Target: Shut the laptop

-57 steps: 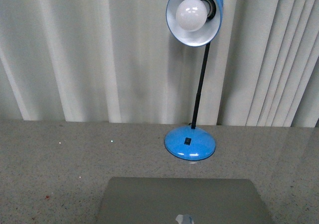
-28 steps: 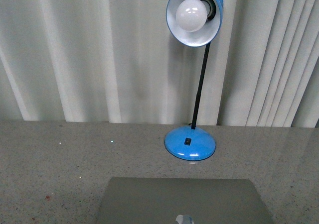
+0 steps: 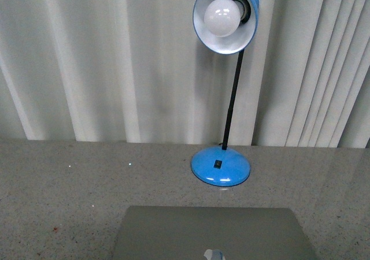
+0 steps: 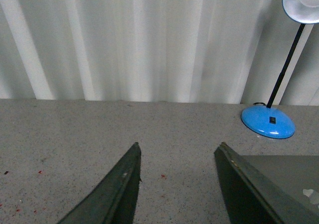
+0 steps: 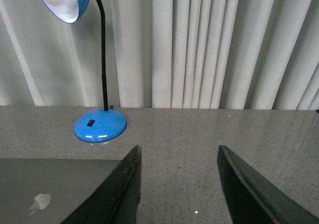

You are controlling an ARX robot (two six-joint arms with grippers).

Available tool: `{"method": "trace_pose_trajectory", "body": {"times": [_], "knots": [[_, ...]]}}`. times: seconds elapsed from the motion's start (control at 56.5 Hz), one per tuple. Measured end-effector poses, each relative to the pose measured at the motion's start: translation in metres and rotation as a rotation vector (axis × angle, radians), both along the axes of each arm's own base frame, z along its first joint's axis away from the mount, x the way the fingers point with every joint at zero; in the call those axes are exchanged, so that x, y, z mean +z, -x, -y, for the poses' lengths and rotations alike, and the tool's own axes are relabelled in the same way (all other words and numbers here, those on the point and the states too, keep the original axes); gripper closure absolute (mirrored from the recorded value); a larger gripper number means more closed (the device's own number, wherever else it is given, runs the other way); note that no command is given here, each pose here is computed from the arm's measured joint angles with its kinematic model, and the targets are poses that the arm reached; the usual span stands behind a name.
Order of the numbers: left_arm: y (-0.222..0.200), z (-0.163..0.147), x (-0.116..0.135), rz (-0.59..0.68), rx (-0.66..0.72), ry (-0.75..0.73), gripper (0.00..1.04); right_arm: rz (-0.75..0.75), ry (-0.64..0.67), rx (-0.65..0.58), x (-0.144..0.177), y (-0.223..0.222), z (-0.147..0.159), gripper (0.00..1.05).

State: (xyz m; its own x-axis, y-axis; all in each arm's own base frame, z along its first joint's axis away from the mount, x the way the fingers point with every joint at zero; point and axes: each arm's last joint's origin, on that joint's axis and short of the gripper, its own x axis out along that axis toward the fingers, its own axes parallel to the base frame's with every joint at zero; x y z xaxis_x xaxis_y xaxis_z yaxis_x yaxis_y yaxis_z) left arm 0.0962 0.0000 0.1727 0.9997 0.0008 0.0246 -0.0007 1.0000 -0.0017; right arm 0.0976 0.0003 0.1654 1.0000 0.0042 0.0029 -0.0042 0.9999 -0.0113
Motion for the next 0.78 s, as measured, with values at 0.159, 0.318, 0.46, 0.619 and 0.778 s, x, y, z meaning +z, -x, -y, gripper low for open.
{"method": "trace_pose_trajectory", "body": {"times": [0.159,0.318,0.46,0.619,0.778], "knots": [[0.0000,0.0000,0.0000,0.000,0.000,0.000,0.19,0.000,0.000,0.000,0.0000,0.0000,0.0000,0.23],[0.0000,0.0000,0.0000,0.000,0.000,0.000,0.08,0.000,0.000,0.000,0.0000,0.0000,0.0000,0.07],[0.0000,0.0000,0.0000,0.000,0.000,0.000,0.07,0.000,0.000,0.000,0.0000,0.0000,0.0000,0.07],[0.0000,0.0000,0.0000,0.000,0.000,0.000,0.07,0.000,0.000,0.000,0.0000,0.0000,0.0000,0.07],[0.0000,0.0000,0.0000,0.000,0.000,0.000,0.07,0.000,0.000,0.000,0.0000,0.0000,0.0000,0.07]]}}
